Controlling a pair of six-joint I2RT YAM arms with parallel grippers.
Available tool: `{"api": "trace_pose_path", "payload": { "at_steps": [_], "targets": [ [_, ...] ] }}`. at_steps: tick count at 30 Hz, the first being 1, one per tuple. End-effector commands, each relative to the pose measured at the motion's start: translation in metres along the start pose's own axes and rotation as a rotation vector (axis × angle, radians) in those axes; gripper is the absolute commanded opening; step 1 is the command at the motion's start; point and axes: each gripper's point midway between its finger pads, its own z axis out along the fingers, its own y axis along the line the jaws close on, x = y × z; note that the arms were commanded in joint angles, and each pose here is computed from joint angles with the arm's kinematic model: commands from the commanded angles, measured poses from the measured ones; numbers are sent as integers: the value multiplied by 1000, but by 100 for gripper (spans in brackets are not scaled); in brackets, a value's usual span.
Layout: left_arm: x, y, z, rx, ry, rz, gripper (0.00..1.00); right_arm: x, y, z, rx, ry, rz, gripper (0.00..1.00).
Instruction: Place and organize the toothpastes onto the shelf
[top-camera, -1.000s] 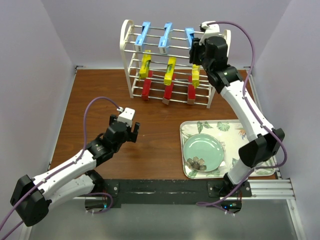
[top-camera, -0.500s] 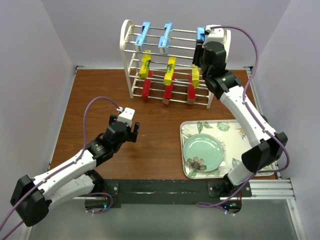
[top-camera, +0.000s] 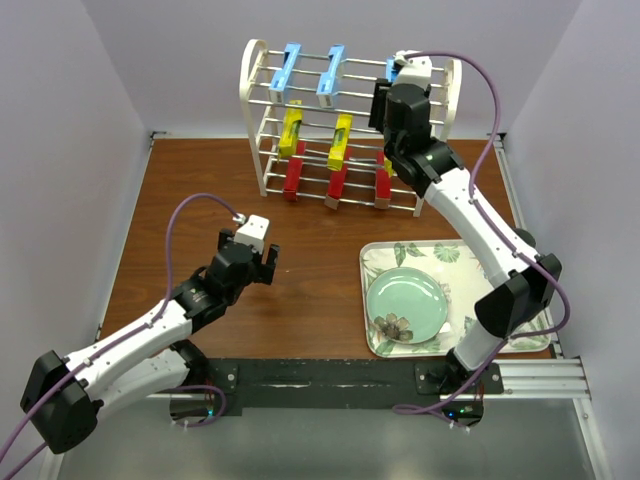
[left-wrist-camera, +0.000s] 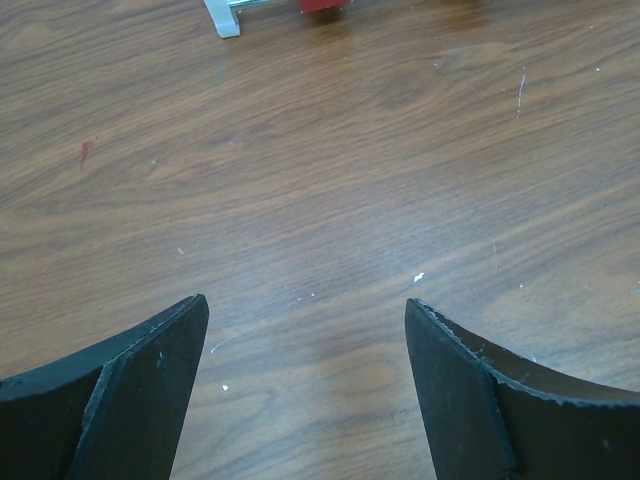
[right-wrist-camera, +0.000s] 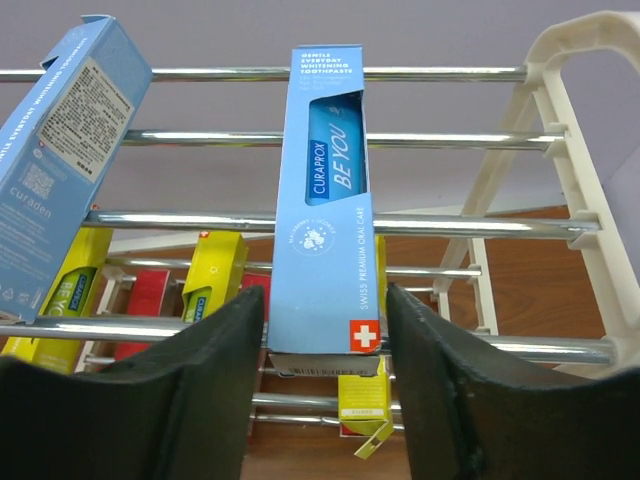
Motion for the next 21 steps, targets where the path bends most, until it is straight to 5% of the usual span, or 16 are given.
{"api": "trace_pose_path", "payload": {
  "at_steps": [1,10,16,21],
  "targets": [
    [-22,4,-3,-12,-65,-25,85,-37,-5,-10,20,-80,83,67],
    [-35,39,-8,-122,-115,-139,86,-71,-16,-53,-76,-148,135,98],
    [-64,79,-39,-280,-202,-179,88,-72,-46,-102,-124,-197,155,98],
    [-127,110,-92,-364,-350,-214,90,-58,-96,-155,-89,-206,141,98]
  ]
}}
